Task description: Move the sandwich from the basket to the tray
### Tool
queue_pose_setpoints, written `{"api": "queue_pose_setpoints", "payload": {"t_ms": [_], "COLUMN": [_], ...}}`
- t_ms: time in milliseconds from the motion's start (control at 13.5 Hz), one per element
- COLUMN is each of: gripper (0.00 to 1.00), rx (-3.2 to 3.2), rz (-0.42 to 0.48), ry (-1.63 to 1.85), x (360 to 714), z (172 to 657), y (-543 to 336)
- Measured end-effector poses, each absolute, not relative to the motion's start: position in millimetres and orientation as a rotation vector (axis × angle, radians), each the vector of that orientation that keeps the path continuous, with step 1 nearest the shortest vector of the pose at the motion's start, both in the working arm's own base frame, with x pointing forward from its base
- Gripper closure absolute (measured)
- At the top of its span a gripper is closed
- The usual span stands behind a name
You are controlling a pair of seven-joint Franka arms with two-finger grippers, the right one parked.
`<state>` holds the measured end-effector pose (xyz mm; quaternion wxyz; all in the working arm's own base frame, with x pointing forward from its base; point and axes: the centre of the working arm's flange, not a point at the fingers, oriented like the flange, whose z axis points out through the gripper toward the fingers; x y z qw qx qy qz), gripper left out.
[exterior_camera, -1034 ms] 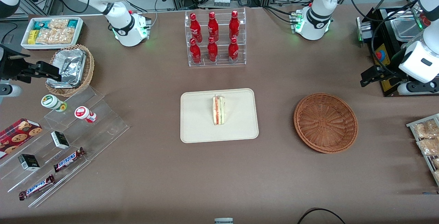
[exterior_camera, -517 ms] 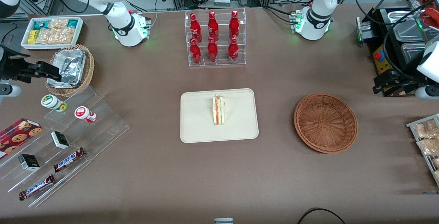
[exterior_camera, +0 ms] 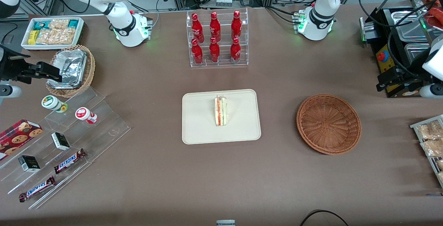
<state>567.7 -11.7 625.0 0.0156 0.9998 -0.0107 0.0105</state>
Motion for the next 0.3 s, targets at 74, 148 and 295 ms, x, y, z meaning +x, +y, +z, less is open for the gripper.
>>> {"api": "queue_pose_setpoints", "payload": {"t_ms": [74,148,295], "gripper": [0.00,0.00,0.00], "rx": [3.111,3.111,3.130], "rz": [0.034,0.035,0.030], "ry": [-0.044,-0.056,-0.082], "x": [562.9,560.7,560.5], "z": [626.7,627.6,626.0], "y": [-10.3,-10.1,-15.2]}}
